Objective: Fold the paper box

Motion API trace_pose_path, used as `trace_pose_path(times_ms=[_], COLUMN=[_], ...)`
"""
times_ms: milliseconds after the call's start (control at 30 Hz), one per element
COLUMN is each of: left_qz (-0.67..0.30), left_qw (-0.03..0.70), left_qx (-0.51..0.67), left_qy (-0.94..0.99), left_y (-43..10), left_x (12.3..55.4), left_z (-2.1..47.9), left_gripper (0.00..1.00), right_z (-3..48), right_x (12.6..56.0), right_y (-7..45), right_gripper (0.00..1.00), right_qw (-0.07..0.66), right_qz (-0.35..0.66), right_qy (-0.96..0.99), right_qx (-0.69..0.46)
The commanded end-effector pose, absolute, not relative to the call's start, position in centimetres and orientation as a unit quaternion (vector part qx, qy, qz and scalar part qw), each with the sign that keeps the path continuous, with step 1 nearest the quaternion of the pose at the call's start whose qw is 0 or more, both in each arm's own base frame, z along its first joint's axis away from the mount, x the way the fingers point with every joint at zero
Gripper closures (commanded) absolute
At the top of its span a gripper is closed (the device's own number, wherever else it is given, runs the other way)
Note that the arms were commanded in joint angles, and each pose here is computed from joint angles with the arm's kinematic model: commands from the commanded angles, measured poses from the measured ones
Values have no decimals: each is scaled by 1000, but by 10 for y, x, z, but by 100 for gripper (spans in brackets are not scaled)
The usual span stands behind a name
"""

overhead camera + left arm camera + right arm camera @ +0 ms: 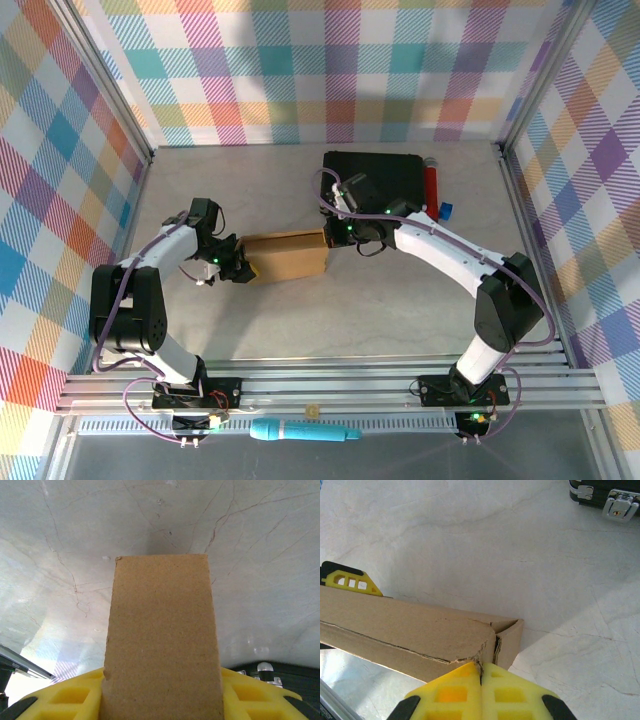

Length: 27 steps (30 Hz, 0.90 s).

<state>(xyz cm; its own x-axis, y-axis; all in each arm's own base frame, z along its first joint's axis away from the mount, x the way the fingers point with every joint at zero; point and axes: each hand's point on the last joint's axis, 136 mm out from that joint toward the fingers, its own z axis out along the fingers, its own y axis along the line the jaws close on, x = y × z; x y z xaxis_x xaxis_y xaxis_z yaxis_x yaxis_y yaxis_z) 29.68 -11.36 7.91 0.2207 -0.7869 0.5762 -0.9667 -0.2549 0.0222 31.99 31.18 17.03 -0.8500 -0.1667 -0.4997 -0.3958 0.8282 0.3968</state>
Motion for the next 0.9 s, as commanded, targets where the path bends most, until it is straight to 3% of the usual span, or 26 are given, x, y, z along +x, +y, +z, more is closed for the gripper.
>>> trace_pose_path(times_ms=[0, 400, 700, 800, 867], left_qz=[172, 177, 232, 230, 228], left_qw=[148, 146, 96, 85, 80], left_qx=[795, 788, 744, 724, 705], left_qy=[-563, -571, -620, -645, -667], left_y=[-88, -89, -80, -75, -71], left_x=[290, 293, 314, 309, 303], left_z=[51, 50, 73, 85, 90], left_gripper=[99, 96, 39, 1, 0], right_z=[135, 115, 118, 121, 122], right_x=[293, 292, 305, 308, 311], right_y=[302, 289, 276, 275, 275], right_gripper=[100, 100, 100, 100, 100], right_qw=[167, 183, 203, 201, 197], right_qz=[219, 167, 114, 101, 93], right_qy=[949, 953, 957, 959, 961], right_qx=[-152, -174, -174, -172, -171])
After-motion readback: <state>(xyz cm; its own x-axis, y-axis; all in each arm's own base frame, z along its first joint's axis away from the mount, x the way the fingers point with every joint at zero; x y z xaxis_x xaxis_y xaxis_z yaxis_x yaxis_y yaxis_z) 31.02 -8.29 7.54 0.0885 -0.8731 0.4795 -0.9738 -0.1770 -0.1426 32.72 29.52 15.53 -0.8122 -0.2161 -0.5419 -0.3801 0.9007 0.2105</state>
